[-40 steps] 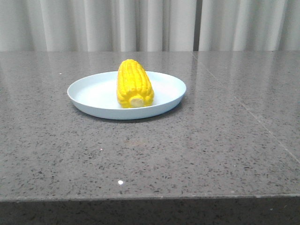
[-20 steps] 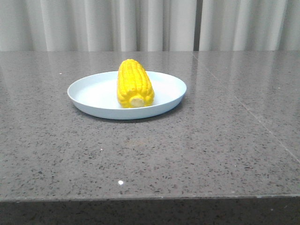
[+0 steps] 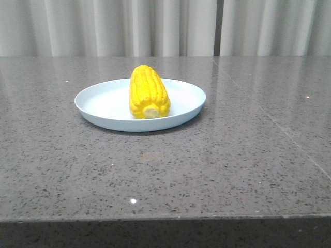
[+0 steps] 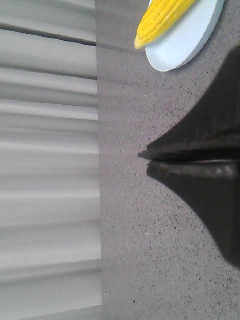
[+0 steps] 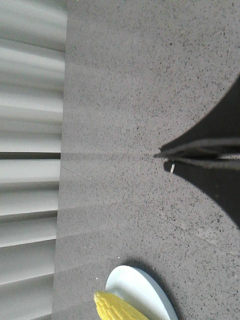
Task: Place corn on plate with both arms
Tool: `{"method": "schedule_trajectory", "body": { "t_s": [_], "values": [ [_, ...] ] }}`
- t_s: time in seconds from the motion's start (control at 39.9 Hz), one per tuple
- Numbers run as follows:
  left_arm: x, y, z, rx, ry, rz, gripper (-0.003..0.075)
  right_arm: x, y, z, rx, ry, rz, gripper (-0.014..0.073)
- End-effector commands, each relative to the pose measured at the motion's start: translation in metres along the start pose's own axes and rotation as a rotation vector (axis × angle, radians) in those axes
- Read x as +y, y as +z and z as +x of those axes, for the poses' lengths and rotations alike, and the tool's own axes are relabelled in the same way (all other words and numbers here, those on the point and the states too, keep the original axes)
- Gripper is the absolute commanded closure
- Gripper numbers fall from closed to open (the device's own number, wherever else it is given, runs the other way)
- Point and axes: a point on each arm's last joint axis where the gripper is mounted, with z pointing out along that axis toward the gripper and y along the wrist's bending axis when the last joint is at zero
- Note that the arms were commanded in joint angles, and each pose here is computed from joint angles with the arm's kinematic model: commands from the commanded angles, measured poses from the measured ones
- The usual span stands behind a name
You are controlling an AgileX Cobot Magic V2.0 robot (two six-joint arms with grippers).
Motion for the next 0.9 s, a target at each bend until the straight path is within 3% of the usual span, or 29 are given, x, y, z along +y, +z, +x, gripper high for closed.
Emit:
{"method": "schedule_trajectory", "body": {
  "t_s": [0.0,0.13,0.35,0.55,0.88],
  "values": [
    [0.001,-0.002,-0.013,-0.128,0.002,-0.007,0.0741,0.002,-0.002,-0.016,-0.099,-0.027,-0.02,0.0663],
    [0.002,-0.003,0.001,-0.166,0.006,-0.049,0.0741,0.002,-0.002,-0.016,-0.099,-0.027,-0.02,0.0663],
    [0.005,0.01,0.047,-0.054,-0.008,-0.124,0.0741,0.002,-0.002,-0.016,-0.098,-0.027,-0.02,0.0663],
    [0.007,0.021,0.087,-0.042,-0.009,-0.146,0.0741,0.002,-0.002,-0.016,-0.098,-0.027,-0.02,0.0663],
    [0.007,0.021,0.09,-0.007,-0.011,-0.145,0.0741,0.002,-0.001,-0.016,-0.097,-0.027,-0.02,0.0663]
  ]
}}
